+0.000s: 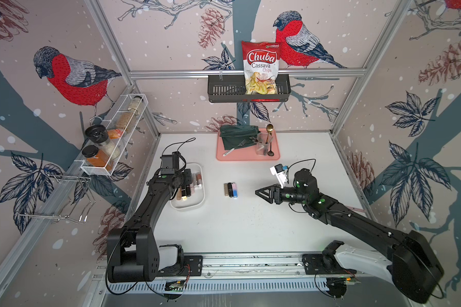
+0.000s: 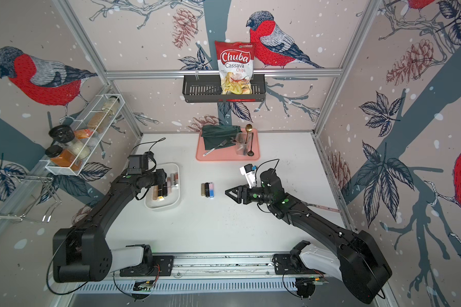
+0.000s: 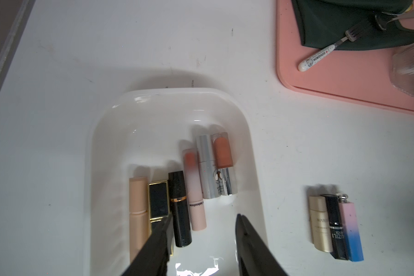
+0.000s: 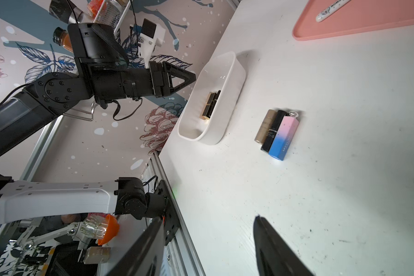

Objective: Put the lipstick into the storage box
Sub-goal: Place the lipstick in the storage box, then pick up the lipstick at the center of the board.

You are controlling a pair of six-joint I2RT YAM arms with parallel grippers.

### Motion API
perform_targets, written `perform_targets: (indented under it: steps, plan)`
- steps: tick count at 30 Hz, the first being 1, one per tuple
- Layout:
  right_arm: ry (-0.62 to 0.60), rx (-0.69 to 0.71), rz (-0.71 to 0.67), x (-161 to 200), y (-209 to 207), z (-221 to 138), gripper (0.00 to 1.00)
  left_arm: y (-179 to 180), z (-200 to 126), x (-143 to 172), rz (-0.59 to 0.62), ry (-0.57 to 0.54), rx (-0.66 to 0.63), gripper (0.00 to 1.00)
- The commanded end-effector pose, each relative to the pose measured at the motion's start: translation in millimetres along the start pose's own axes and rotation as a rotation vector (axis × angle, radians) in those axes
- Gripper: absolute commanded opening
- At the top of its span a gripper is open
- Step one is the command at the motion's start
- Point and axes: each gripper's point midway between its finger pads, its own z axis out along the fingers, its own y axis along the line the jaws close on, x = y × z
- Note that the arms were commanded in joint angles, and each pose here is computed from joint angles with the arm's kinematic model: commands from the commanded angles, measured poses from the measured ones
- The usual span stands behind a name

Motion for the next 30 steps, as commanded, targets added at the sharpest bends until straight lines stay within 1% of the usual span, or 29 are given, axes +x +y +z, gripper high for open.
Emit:
perform_targets:
  steps: [1,4,8,11,15,17,20,24,28,30]
  plan:
    - [-0.013,0.089,-0.014,-4.4,-8.6,-5.3,0.68,-18.6,-8.0,-14.2,0.028,-0.057,0.087,0.48]
    - [-0.032,0.130,-0.010,-12.7,-9.5,-9.0,0.68,-38.5,-13.8,-17.7,0.044,-0.073,0.173,0.48]
    - [-0.017,0.197,0.005,-16.1,-18.6,-8.7,0.68,-63.1,-19.6,-14.0,0.098,-0.077,0.249,0.48]
    - [0.037,0.283,0.009,-13.5,-33.6,-4.0,0.68,-78.4,-23.0,-10.3,0.119,-0.073,0.307,0.49]
    - [0.102,0.339,-0.012,-6.2,-45.7,9.4,0.68,-98.3,-28.3,-1.6,0.158,-0.057,0.355,0.51]
    - [0.152,0.384,-0.013,1.7,-59.5,22.6,0.68,-106.9,-31.0,5.4,0.183,-0.037,0.362,0.51]
    - [0.220,0.420,-0.035,9.5,-67.7,44.7,0.67,-112.6,-38.7,13.7,0.199,-0.029,0.359,0.53]
    - [0.285,0.464,-0.060,17.9,-81.6,79.8,0.66,-110.0,-48.7,17.6,0.183,-0.044,0.358,0.55]
    - [0.335,0.477,-0.074,26.9,-89.9,113.7,0.64,-103.4,-48.3,28.9,0.179,-0.037,0.340,0.57]
    - [0.363,0.507,-0.100,29.5,-94.3,128.5,0.63,-101.6,-48.0,35.2,0.175,-0.035,0.342,0.57]
